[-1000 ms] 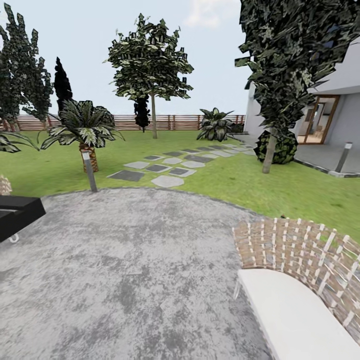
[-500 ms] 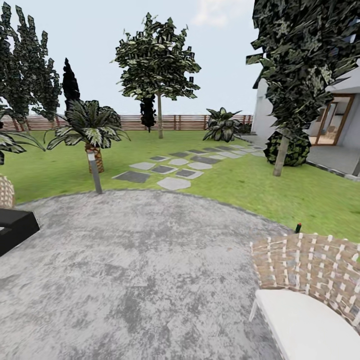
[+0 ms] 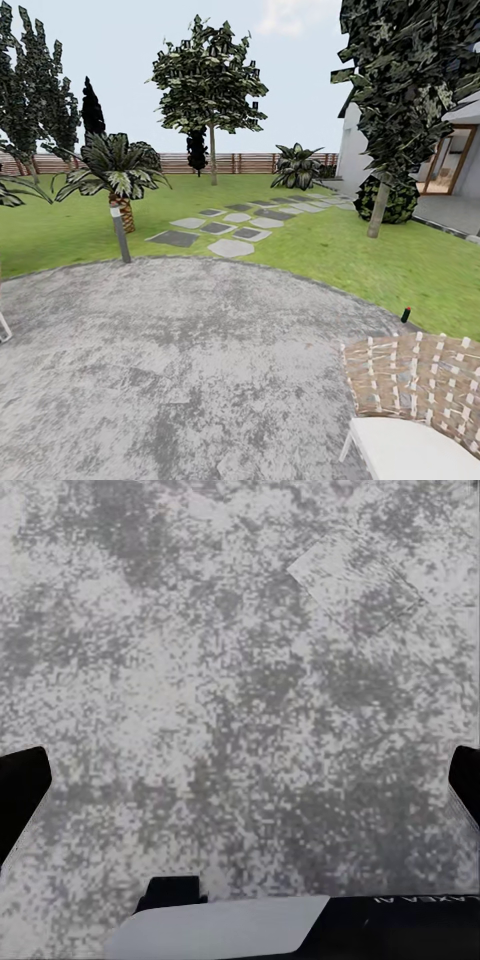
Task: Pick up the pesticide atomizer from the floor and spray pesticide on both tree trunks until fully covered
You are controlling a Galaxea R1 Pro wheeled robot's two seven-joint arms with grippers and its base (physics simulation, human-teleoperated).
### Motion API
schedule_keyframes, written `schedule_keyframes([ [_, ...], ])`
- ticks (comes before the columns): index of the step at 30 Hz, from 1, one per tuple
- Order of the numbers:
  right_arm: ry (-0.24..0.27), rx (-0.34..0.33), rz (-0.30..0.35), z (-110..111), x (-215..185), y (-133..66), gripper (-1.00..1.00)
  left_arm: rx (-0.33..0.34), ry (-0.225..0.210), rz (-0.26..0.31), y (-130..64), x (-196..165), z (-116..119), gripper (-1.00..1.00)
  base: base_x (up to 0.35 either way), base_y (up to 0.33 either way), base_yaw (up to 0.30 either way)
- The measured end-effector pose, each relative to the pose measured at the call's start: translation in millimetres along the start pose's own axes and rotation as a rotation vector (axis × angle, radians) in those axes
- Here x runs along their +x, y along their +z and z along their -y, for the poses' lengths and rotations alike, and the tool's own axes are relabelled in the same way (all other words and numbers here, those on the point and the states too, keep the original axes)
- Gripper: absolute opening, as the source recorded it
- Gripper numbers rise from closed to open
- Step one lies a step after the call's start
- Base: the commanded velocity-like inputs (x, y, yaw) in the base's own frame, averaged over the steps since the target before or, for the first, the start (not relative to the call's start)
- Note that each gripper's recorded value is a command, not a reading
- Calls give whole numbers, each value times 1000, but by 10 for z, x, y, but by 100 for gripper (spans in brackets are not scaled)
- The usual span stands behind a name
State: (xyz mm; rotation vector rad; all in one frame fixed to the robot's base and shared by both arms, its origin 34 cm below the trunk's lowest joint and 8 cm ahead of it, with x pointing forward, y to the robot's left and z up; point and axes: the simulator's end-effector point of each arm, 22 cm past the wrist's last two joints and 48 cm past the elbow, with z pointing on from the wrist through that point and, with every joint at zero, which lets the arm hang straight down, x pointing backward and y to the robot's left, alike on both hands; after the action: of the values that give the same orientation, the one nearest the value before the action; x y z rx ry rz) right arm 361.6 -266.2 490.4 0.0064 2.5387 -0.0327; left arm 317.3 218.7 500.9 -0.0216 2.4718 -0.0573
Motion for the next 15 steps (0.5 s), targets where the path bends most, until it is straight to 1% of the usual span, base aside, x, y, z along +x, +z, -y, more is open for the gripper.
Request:
schedule_keyframes([
  [7, 0, 0, -1, 0, 4, -1, 100, 0, 0, 0, 0, 0, 0, 100, 350, -4, 76],
  [15, 0, 0, 0, -1, 0, 0, 100, 0, 0, 0, 0, 0, 0, 100, 350, 0, 150],
])
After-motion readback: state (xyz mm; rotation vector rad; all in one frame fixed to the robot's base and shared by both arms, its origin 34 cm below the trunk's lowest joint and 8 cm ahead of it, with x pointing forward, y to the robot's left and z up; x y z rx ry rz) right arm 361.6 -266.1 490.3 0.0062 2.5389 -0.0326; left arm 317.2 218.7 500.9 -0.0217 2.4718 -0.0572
